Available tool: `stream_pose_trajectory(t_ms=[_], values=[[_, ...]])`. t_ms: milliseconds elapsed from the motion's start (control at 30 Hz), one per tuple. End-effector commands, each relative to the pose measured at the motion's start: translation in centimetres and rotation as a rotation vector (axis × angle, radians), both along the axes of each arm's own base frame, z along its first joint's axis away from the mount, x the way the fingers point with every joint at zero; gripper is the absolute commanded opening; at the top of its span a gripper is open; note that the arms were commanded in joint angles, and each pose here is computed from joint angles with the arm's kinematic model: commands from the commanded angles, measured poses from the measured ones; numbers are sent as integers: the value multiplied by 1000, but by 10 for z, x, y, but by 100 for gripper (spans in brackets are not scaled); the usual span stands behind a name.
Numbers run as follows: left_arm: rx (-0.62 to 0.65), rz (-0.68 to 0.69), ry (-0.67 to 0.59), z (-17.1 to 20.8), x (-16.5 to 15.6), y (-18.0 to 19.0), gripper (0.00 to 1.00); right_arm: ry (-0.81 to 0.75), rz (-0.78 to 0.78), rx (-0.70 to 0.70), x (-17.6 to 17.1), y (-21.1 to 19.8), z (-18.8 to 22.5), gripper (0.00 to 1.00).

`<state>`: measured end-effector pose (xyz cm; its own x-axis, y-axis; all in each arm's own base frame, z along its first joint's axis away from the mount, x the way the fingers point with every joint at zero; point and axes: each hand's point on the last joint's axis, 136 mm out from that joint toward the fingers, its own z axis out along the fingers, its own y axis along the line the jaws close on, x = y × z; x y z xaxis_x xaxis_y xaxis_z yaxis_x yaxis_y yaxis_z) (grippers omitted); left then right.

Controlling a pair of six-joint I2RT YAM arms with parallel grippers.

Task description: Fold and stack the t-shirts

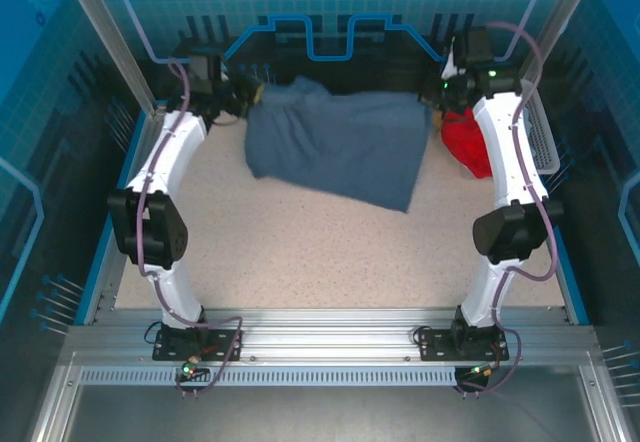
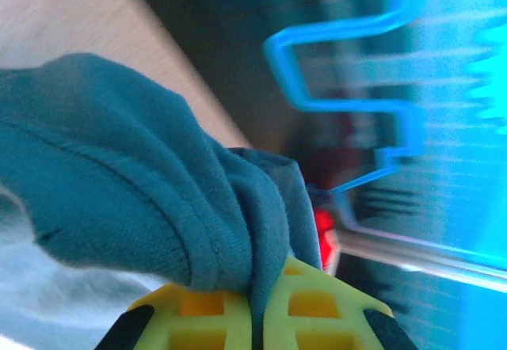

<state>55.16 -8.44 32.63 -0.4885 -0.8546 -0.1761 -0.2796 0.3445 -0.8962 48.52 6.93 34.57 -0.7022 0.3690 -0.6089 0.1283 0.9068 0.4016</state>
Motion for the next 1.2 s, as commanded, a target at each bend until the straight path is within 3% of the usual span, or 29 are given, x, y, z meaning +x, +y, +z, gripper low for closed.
stream_pose_trajectory(t_ms=[0, 100, 167, 233, 367, 400, 433, 500, 600, 700, 967, 1167], values=[[58, 34, -266, 99, -5, 25, 0, -151, -28, 71, -13, -12, 71, 0], [147, 69, -483, 168, -41, 34, 0, -268, -31, 102, -29, -13, 109, 0], [173, 113, -554, 172, -71, 41, 0, -289, -19, 124, -42, -10, 112, 0], [181, 170, -492, 131, -94, 51, 3, -246, -6, 138, -59, -5, 91, 0], [186, 143, -92, -41, -137, 51, 58, 15, 20, 146, -96, 11, -16, 0], [182, 144, 52, -88, -157, 52, 68, 104, 22, 154, -108, 15, -52, 0], [183, 141, 150, -118, -173, 53, 70, 191, 24, 161, -119, 18, -87, 0], [180, 142, 345, -169, -212, 53, 71, 382, 18, 170, -143, 23, -153, 0], [195, 98, 486, -195, -248, 48, 70, 615, 12, 154, -165, 24, -222, 0], [221, 88, 610, -211, -280, 50, 67, 698, 2, 81, -170, 16, -250, 0], [209, 115, 722, -216, -320, 52, 67, 686, 14, -48, -163, -1, -238, 0], [170, 147, 744, -225, -300, 55, 67, 669, 10, -110, -169, -12, -228, 0]])
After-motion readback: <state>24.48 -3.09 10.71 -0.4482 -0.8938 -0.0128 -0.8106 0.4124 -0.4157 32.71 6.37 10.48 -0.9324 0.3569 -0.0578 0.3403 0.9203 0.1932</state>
